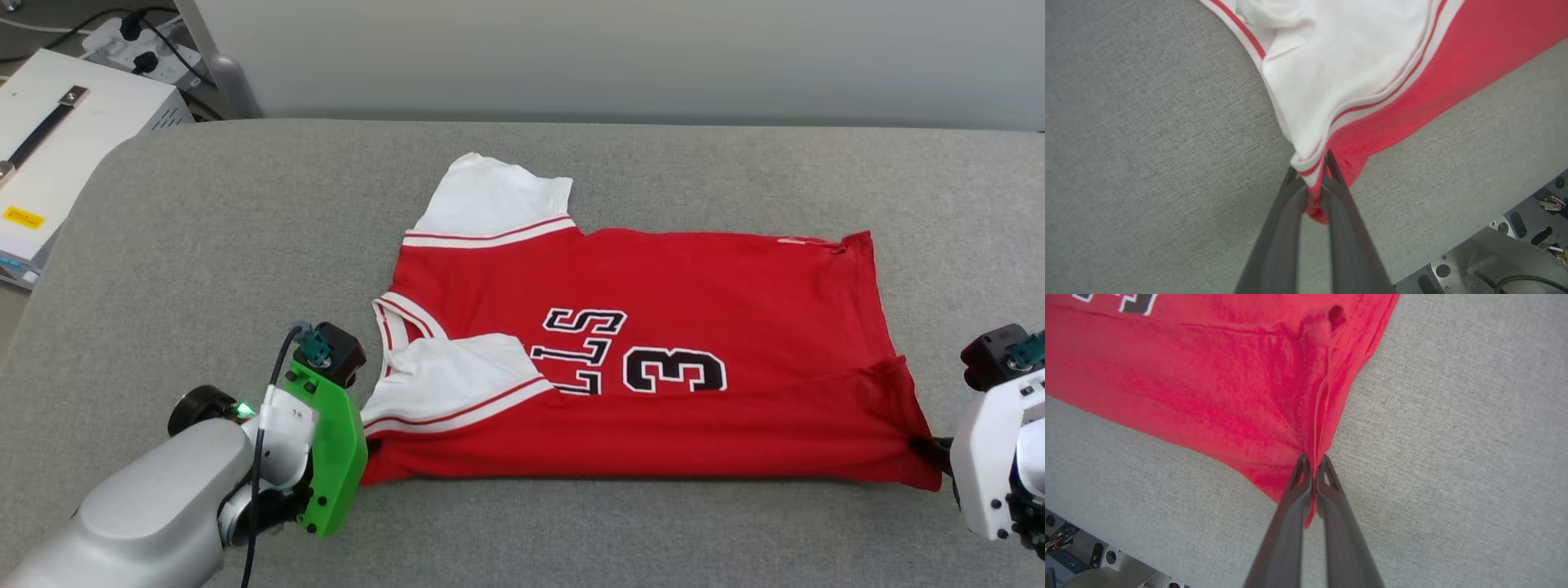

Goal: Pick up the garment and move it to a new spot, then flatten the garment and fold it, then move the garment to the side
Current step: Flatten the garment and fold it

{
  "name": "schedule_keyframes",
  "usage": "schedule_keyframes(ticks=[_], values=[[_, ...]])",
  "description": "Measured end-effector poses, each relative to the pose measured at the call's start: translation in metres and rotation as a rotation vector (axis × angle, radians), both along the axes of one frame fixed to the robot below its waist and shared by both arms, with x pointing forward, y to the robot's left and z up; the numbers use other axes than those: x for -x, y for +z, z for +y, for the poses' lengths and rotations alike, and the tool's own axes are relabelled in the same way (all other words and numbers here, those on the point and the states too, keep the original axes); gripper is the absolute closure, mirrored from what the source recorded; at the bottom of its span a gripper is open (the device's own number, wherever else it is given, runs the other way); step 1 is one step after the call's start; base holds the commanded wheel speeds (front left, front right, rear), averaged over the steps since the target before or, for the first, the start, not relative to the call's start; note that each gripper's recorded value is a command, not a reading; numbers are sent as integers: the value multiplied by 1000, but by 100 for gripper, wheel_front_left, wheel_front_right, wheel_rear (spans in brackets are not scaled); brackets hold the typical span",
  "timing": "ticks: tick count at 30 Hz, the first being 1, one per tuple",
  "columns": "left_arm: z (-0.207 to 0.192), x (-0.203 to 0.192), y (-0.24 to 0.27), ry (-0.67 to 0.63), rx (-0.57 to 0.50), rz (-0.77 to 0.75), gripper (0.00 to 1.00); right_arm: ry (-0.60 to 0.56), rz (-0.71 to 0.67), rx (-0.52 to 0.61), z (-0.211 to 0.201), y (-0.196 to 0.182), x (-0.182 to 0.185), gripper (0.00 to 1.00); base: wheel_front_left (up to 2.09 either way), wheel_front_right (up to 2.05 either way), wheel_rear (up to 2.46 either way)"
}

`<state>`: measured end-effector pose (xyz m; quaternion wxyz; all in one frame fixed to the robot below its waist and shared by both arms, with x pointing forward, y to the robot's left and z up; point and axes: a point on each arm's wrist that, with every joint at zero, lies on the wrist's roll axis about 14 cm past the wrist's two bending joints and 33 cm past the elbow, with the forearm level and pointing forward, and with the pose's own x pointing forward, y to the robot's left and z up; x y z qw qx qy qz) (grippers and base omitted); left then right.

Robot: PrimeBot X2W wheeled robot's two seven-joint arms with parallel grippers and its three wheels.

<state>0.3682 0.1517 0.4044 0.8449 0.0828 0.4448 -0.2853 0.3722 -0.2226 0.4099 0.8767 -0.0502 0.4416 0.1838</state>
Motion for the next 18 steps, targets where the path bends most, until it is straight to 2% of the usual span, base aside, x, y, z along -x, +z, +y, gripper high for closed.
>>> schedule_keyframes(ticks=[10,18], values=[[-6,38,-5,-11,18,62,100,-3,25,-26,-5,6,28,100,0,0,0],[-3,39,-37,21,-9,154,100,-70,148,-48,-3,-30,35,100,0,0,0]])
